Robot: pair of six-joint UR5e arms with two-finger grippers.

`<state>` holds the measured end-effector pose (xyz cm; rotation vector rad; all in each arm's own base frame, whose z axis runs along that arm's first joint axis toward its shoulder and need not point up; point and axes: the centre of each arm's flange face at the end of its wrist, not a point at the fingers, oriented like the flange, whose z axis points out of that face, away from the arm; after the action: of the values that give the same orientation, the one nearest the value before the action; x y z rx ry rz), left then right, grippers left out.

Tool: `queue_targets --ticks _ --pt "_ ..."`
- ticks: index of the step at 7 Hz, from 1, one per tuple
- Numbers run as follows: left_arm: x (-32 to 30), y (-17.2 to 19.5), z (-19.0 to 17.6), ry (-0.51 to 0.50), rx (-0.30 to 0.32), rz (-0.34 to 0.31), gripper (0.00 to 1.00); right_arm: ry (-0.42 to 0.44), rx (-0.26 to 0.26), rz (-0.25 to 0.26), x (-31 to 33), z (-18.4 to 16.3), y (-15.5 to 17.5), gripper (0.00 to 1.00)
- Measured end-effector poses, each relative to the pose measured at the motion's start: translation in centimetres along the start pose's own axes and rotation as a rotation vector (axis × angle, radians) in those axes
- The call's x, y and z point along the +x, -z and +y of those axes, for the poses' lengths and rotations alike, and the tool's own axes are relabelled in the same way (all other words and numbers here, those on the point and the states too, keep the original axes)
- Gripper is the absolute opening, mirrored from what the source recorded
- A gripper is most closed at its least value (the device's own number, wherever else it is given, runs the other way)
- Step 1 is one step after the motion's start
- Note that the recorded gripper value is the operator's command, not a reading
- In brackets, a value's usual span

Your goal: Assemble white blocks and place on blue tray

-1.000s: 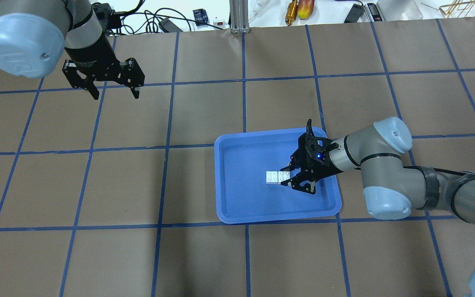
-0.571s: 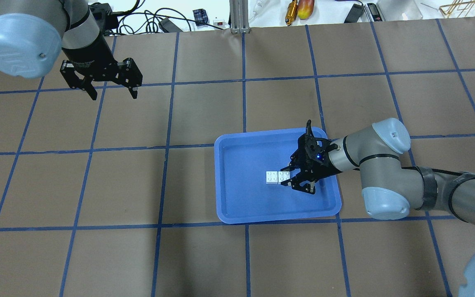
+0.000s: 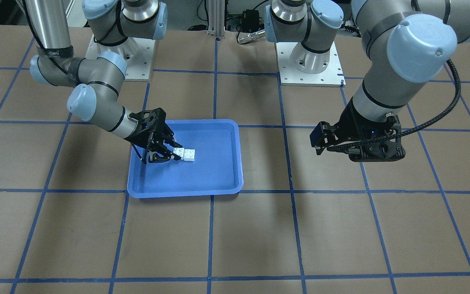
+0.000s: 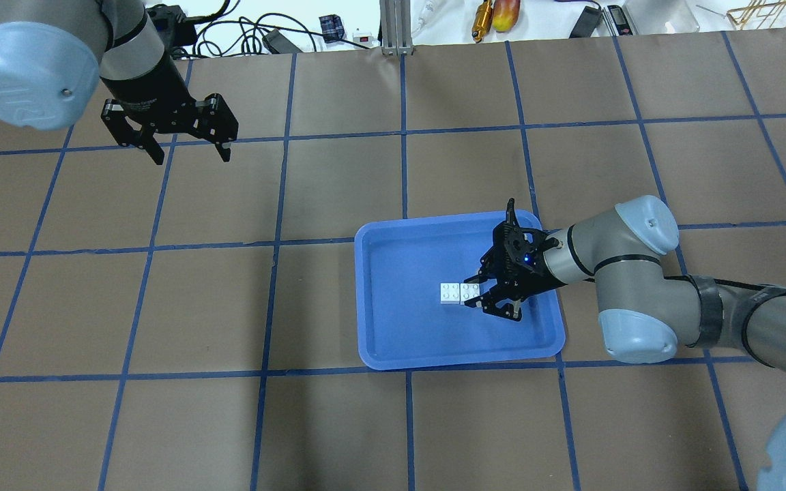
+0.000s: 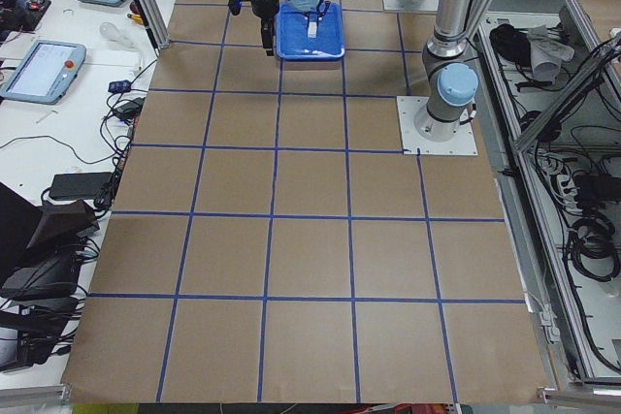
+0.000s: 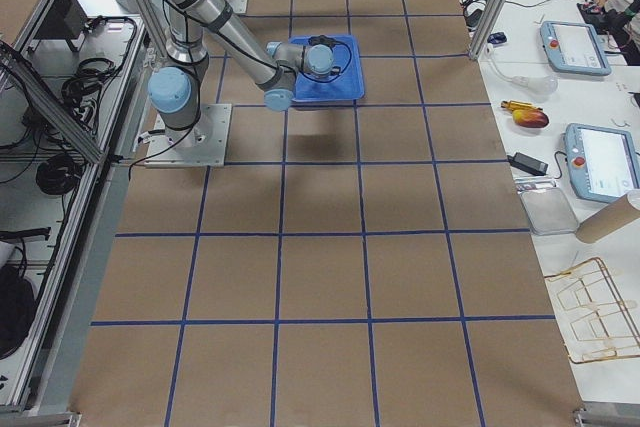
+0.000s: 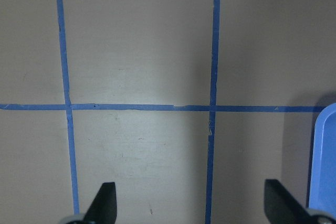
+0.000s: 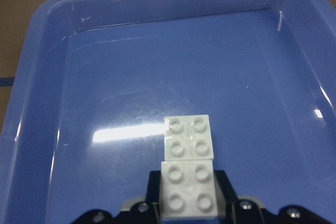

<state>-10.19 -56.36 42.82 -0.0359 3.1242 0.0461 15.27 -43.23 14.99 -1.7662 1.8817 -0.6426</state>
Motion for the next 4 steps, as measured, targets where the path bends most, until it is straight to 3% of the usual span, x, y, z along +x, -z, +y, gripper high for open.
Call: queue_targets --ticks 4 --pt "-0.83 1.28 0.75 0.018 0.023 0.017 1.0 -0.001 0.004 0.001 0.16 0.35 -0.54 0.0"
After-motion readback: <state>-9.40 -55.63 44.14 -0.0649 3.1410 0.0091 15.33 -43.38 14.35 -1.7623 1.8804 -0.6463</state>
